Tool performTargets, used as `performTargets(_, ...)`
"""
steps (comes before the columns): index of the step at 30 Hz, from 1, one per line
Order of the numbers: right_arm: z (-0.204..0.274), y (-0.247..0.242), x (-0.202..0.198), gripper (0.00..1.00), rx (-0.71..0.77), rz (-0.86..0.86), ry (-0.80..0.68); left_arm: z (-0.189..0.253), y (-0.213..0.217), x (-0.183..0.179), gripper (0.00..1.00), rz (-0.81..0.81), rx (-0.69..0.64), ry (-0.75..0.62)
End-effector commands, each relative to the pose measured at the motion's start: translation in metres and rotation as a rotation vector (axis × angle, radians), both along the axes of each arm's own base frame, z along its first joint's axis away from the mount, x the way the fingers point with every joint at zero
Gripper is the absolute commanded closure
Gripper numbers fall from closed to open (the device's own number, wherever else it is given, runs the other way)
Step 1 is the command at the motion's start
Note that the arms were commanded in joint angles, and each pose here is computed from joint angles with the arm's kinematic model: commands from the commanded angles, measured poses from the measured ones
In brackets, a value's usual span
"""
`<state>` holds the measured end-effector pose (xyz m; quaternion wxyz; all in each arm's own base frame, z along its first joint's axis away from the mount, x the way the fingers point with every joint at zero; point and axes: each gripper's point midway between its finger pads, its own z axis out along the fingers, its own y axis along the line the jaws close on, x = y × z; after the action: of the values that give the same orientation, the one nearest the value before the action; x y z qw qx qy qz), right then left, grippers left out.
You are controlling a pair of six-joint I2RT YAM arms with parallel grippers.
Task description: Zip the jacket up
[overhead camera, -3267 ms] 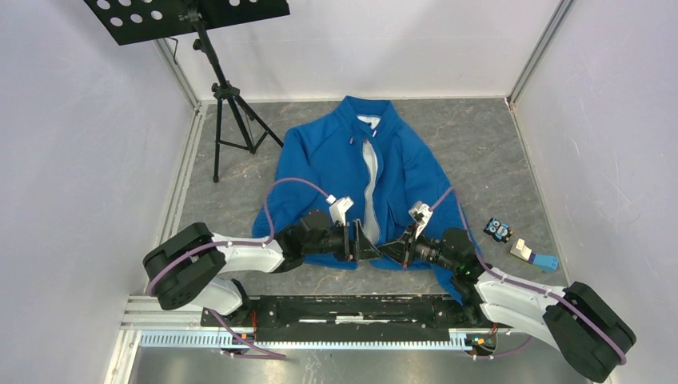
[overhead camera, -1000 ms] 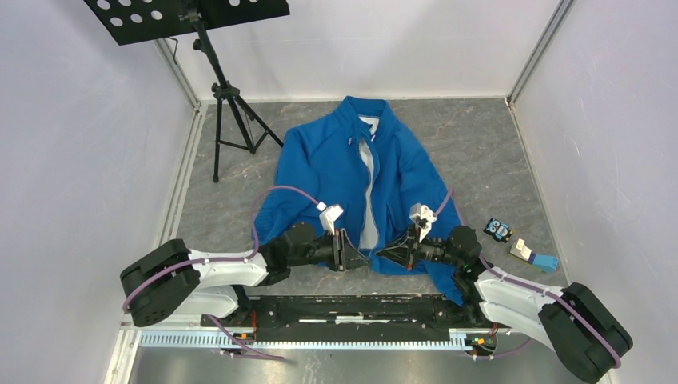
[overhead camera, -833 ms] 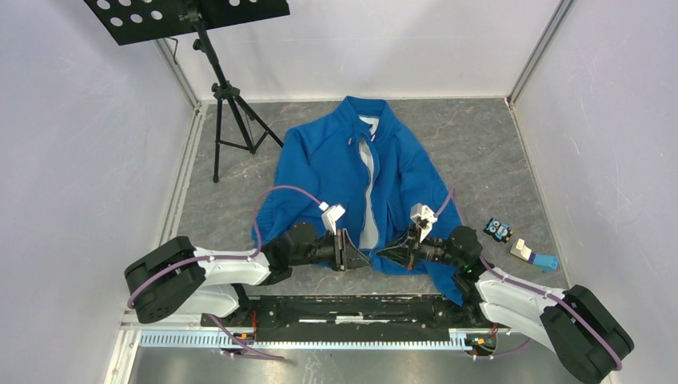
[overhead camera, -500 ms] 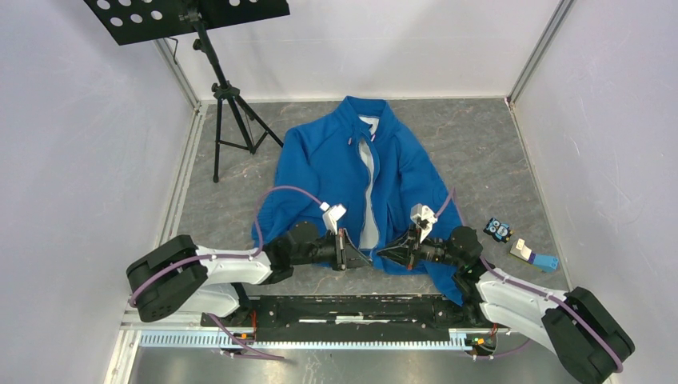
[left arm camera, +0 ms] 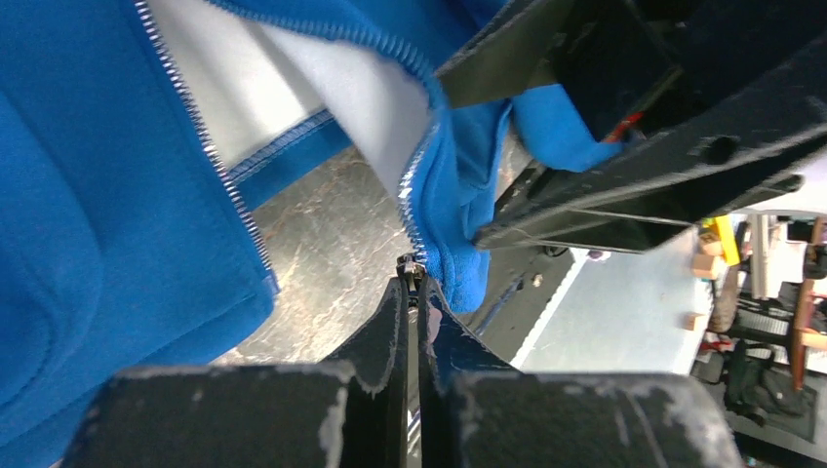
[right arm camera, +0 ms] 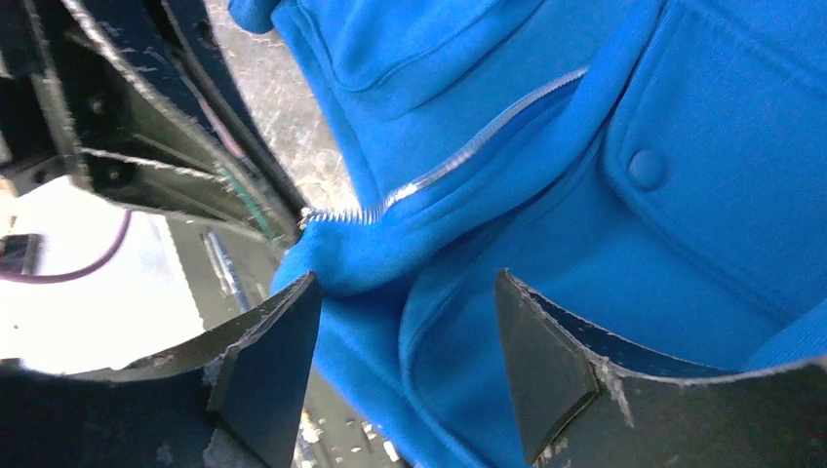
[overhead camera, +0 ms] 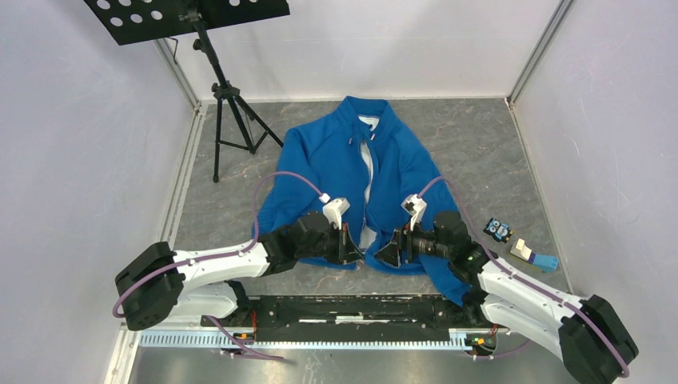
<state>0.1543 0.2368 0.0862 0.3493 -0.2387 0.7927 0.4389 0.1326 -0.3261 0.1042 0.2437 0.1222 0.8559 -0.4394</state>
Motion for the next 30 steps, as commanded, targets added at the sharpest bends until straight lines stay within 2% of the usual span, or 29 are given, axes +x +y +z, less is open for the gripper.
performTargets(1,0.010,0.002,-0.017,0.26,0.057,-0.071,0.215,0.005,0.005,0.012,0.98,-0.004,0.062,-0.094)
performTargets(3,0.021,0.008,-0.023,0.25,0.170,-0.104,0.307,0.004,0.005,0.010,0.98,-0.016,0.073,-0.093)
performTargets(5,0.032,0.010,-0.023,0.24,0.249,-0.130,0.335,0.003,0.005,0.008,0.98,-0.022,0.076,-0.092)
performTargets(9,0.041,0.014,-0.019,0.21,0.322,-0.181,0.392,0.000,0.007,0.004,0.98,-0.022,0.074,-0.089)
performTargets(13,0.034,0.021,-0.027,0.28,0.349,-0.168,0.460,0.005,0.006,0.003,0.98,-0.021,0.049,-0.095)
performTargets(17,0.027,0.027,-0.033,0.42,0.374,-0.165,0.515,0.009,0.002,0.002,0.98,-0.028,0.042,-0.101)
performTargets(26,0.024,0.025,-0.023,0.46,0.445,-0.237,0.524,0.010,-0.005,-0.008,0.98,-0.054,0.045,-0.096)
performTargets(30,0.023,0.026,-0.021,0.53,0.449,-0.234,0.521,0.008,-0.007,-0.010,0.98,-0.052,0.052,-0.094)
